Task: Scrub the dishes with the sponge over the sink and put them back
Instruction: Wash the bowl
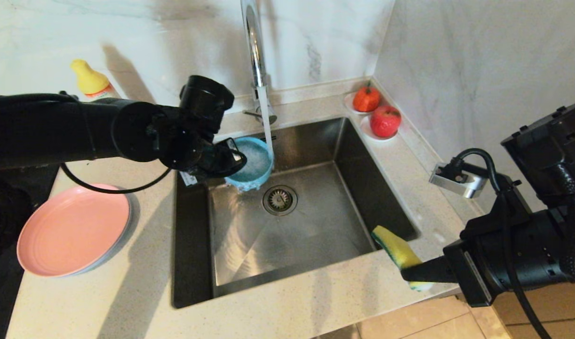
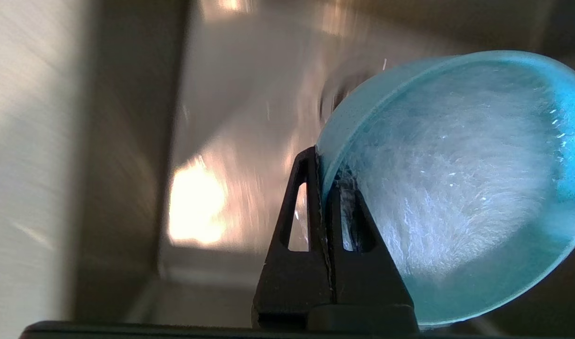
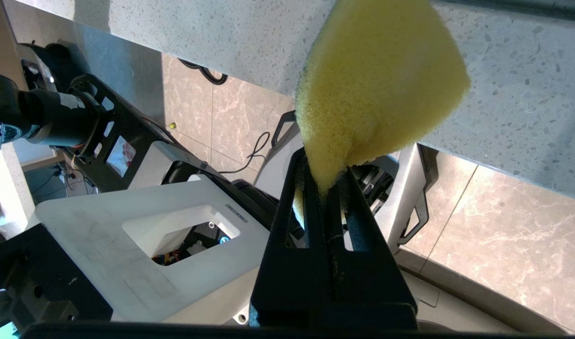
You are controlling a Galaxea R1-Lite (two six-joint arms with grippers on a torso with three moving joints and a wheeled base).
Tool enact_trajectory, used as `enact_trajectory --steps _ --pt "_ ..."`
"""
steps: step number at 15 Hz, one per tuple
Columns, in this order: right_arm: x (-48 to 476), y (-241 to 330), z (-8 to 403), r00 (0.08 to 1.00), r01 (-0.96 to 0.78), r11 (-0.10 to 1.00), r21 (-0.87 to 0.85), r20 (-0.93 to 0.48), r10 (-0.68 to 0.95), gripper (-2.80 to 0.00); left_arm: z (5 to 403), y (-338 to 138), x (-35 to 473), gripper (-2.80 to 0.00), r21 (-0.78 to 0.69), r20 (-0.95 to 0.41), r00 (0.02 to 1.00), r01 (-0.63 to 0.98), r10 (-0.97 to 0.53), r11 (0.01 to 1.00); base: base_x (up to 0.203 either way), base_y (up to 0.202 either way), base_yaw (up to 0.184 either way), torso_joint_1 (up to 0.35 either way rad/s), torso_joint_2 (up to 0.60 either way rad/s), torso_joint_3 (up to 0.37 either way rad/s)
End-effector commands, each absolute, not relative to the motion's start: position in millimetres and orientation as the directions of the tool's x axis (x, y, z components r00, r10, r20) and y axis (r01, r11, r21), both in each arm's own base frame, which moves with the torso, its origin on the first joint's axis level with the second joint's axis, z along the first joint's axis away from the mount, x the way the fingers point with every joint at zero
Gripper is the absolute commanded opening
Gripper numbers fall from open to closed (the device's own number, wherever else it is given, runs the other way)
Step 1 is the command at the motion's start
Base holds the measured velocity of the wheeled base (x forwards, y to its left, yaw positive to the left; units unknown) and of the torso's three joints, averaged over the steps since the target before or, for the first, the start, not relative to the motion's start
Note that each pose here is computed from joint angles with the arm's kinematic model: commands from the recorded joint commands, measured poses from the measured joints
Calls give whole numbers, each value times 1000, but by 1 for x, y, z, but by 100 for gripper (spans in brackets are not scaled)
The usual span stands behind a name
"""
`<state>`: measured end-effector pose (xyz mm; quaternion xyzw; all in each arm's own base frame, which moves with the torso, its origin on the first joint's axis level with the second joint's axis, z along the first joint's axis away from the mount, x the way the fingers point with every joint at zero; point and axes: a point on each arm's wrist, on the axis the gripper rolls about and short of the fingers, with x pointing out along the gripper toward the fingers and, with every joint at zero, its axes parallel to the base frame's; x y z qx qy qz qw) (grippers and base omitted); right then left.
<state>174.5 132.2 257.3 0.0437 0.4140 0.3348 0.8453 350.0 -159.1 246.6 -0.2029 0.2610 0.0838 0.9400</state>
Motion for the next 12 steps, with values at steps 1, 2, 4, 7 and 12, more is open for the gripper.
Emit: enact_trajectory --steps 1,2,4,7,12 --pt "173 131 256 428 -524 774 355 -676 600 -280 279 -143 322 -280 -336 -424 901 -253 94 907 0 0 0 0 0 0" --pt "171 130 258 432 -526 773 356 -671 603 -280 284 -140 316 -280 -322 -396 913 -243 103 915 0 0 0 0 0 0" --pt "168 128 261 436 -528 771 357 -665 607 -280 294 -134 307 -280 -316 -303 948 -197 98 928 0 0 0 0 0 0" --pt "166 126 258 434 -525 774 354 -670 601 -280 303 -127 294 -280 -265 -152 985 -121 83 957 0 0 0 0 0 0" --pt "167 127 256 428 -523 775 354 -677 599 -280 302 -126 292 -280 -174 17 997 -70 74 982 0 0 0 0 0 0"
